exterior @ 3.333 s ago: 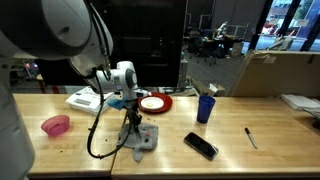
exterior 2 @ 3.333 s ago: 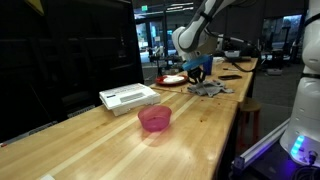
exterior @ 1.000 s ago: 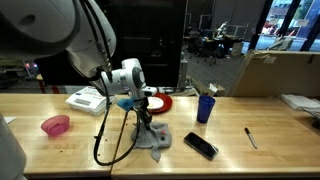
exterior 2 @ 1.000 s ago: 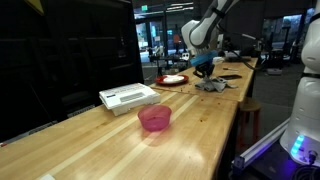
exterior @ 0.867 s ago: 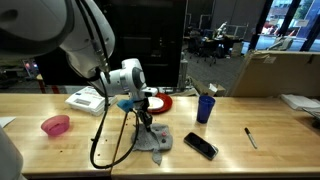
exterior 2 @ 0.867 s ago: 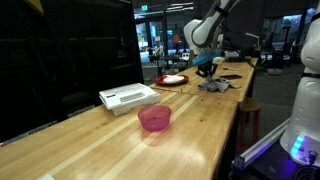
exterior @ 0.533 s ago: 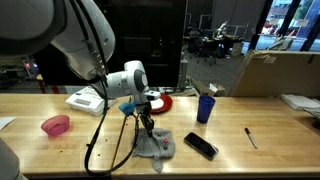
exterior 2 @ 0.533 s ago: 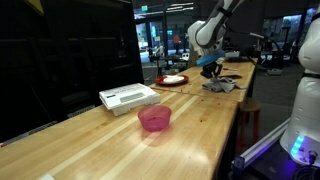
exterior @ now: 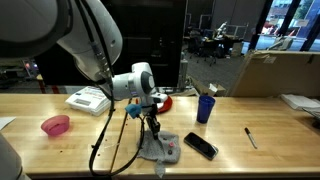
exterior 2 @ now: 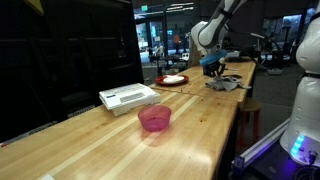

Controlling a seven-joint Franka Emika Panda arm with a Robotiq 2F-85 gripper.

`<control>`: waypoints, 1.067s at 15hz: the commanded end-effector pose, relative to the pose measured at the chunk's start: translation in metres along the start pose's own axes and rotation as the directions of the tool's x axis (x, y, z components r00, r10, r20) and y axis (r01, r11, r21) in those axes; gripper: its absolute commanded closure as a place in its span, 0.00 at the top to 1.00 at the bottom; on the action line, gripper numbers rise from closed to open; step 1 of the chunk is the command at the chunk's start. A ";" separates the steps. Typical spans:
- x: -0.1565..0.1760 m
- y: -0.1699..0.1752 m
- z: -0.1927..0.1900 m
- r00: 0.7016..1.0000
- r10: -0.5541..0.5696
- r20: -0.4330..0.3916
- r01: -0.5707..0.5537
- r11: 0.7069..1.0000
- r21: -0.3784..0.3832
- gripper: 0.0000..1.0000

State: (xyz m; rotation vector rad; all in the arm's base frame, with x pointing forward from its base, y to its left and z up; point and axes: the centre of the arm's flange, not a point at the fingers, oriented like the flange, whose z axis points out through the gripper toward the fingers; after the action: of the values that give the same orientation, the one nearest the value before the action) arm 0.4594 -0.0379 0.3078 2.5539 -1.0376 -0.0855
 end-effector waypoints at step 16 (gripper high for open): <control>0.110 -0.027 -0.031 0.975 0.161 -0.152 -0.164 0.986 -0.006 0.02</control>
State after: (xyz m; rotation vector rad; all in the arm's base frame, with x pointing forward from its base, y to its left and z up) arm 0.5407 -0.0762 0.3357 2.4741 -1.1194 0.0970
